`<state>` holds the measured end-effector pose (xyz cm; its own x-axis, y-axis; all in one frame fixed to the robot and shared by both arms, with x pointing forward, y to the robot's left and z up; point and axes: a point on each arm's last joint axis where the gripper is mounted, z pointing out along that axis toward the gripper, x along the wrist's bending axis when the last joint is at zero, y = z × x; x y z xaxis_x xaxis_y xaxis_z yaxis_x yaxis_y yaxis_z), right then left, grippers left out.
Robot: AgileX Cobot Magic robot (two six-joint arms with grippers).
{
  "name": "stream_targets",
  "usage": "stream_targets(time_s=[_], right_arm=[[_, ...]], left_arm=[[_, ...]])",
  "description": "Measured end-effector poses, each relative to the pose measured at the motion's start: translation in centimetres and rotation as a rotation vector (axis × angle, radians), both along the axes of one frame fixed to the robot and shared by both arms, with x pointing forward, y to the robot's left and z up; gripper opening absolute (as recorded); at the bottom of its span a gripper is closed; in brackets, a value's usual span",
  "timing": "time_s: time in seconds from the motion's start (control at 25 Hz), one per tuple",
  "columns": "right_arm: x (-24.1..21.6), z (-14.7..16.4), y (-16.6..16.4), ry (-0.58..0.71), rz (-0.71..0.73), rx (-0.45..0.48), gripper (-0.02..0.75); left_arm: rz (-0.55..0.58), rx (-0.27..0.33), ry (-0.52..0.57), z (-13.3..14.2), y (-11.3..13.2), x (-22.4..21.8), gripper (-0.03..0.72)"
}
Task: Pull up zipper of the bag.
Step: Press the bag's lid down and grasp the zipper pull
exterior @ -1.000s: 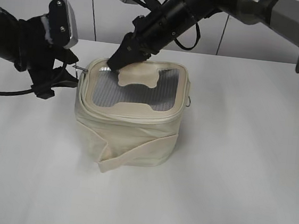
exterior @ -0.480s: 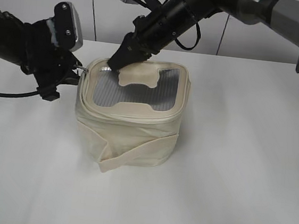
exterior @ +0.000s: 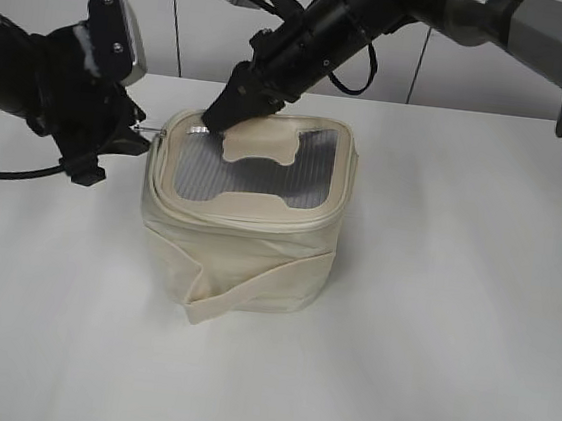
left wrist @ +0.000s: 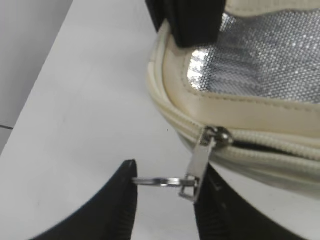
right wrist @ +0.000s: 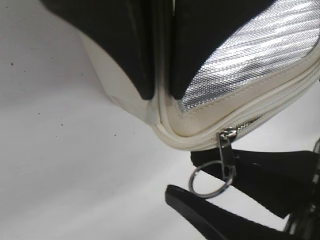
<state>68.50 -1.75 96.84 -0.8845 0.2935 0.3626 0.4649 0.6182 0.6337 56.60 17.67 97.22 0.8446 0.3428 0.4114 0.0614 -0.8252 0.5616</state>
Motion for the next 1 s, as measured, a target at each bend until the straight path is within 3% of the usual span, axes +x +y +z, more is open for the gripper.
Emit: stream_targets(time_s=[0.4,1.0], right_arm=[[-0.2,0.0,0.2,0.033,-0.021,0.002,0.073],[-0.5,0.1,0.5,0.116,-0.072,0.004,0.056]], left_arm=[[0.045,-0.012,0.049,0.7,1.8,-5.5,0.267],[-0.137,-0.118,0.257,1.4,0.4,-10.5,0.265]])
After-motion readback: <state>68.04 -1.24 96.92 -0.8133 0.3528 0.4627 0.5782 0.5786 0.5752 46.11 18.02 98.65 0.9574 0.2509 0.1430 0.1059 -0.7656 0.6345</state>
